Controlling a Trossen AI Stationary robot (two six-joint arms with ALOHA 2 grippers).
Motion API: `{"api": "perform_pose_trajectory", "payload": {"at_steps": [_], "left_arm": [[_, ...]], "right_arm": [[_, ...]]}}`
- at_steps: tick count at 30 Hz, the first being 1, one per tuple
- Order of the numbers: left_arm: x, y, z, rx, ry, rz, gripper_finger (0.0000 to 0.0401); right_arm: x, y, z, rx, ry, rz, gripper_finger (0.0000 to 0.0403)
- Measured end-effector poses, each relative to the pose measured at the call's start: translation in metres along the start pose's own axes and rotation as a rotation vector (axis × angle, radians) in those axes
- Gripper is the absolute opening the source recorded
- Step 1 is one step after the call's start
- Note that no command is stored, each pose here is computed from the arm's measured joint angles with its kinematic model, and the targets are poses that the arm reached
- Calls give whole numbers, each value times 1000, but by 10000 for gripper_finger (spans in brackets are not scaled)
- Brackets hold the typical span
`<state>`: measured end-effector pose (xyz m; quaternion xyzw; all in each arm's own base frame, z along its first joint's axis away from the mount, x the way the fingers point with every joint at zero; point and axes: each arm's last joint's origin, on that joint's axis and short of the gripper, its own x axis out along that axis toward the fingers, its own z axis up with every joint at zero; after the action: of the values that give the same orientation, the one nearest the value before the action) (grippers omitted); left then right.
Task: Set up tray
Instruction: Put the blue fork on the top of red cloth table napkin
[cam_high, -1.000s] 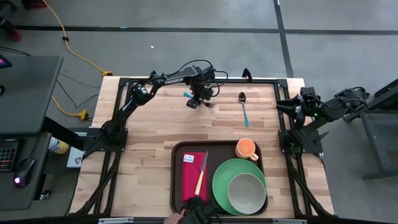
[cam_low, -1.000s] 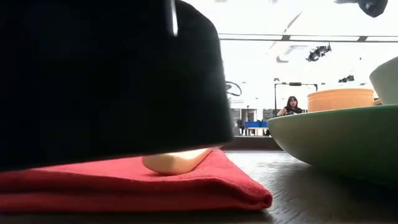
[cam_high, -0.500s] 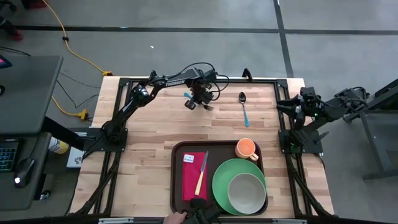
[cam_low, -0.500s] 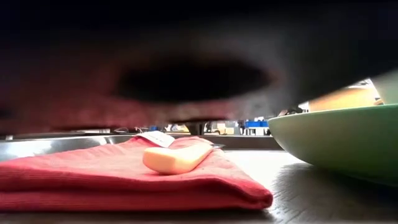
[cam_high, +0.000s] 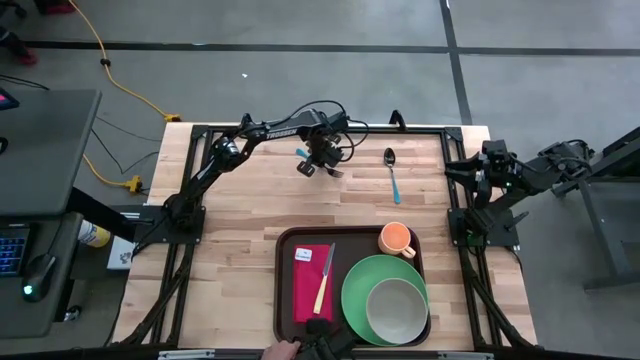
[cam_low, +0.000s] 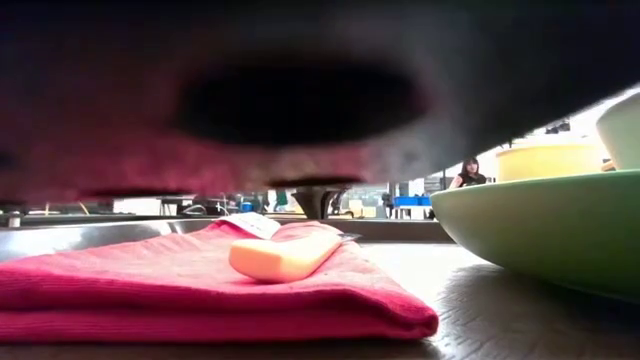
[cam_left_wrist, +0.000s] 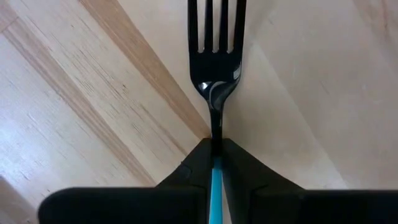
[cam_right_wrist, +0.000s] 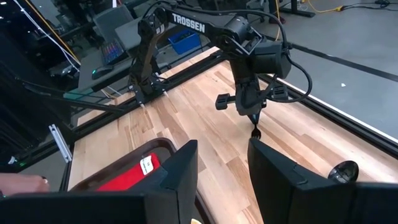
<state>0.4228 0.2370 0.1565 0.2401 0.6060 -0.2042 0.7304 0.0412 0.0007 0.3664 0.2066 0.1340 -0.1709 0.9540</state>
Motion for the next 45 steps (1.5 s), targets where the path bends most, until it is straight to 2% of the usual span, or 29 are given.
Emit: {"api": "perform_pose_trajectory", "payload": {"at_steps": [15,18,22,30,34,41,45], "left_arm": [[-1,0,0,14,4,2,58],[-10,3,2,23,13,14,53],[-25,10,4,6,-39,36,14],[-46,17,6,-18,-77,84,11],[-49,15,6,-26,-71,63,11],[-54,10,4,-162,-69,18,11],[-68,10,4,-256,-119,25,11]], "right_arm": [[0,0,-1,-6,5,-3,119],[0,-1,-1,-7,6,-5,119],[0,-1,-1,-13,5,-13,119],[0,-2,-2,-17,13,-11,119],[0,-2,-2,-18,14,-12,119],[0,-2,-3,-23,28,-5,119],[0,-2,-3,-31,34,0,119]]}}
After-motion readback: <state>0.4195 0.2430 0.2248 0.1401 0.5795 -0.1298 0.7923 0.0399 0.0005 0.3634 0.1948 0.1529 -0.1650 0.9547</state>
